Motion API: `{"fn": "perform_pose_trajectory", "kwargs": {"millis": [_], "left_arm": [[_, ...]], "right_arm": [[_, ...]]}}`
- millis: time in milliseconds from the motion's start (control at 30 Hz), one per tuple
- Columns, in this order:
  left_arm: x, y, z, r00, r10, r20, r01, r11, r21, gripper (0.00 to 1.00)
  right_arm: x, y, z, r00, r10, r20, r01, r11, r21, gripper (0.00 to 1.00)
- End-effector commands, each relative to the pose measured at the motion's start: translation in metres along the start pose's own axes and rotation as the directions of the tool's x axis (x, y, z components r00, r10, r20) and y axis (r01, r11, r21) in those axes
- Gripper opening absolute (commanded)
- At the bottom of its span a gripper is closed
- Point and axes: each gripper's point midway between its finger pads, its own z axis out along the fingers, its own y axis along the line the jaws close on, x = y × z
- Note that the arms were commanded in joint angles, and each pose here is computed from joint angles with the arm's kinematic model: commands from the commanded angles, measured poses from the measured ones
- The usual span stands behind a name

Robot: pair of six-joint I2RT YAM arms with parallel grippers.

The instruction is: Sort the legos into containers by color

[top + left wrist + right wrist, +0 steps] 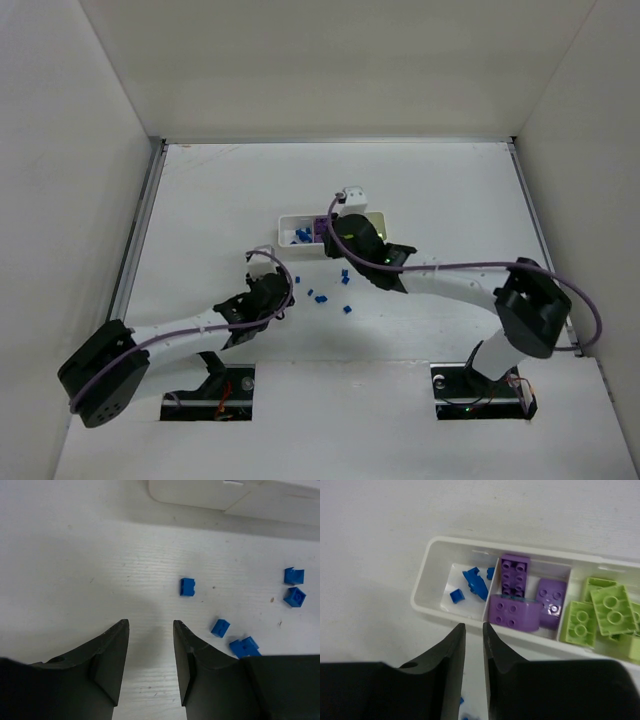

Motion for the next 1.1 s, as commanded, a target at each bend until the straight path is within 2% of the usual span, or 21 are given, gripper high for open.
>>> {"fn": "perform_pose_trajectory", "kwargs": {"millis": [0,267,467,567,733,867,1067], "left_arm": [[-0.026,-0.03,0.007,0.998,-0.019,0.061,0.016,0.998,0.054,0.37],[-0.016,-0.037,0.037,0.999,0.046,0.023,-0.045,0.999,-0.016,0.3],[-0.015,-0.04,0.047,0.998,0.059,0.017,-0.059,0.997,-0.041,0.29],[-0.013,-0.036,0.051,0.997,0.076,0.01,-0.075,0.995,-0.067,0.25],[-0.008,-0.036,0.05,0.996,0.089,-0.005,-0.089,0.992,-0.089,0.25],[-0.012,-0.039,0.049,0.996,0.091,0.019,-0.088,0.991,-0.098,0.34],[-0.012,-0.047,0.059,0.995,0.102,0.014,-0.1,0.99,-0.103,0.32]], "right_arm": [[-0.006,0.002,-0.031,0.994,0.067,0.083,-0.064,0.997,-0.046,0.23],[0.062,-0.02,-0.079,0.997,0.08,0.002,-0.08,0.994,-0.069,0.25],[0.103,-0.02,-0.098,0.997,0.035,-0.067,-0.042,0.994,-0.1,0.32],[0.12,-0.02,-0.101,0.995,0.021,-0.092,-0.031,0.994,-0.105,0.33],[0.13,-0.025,-0.103,0.995,0.03,-0.099,-0.039,0.995,-0.095,0.35],[0.132,-0.025,-0.105,0.994,0.037,-0.099,-0.047,0.993,-0.109,0.36],[0.13,-0.021,-0.104,0.995,0.038,-0.089,-0.049,0.991,-0.124,0.36]]}}
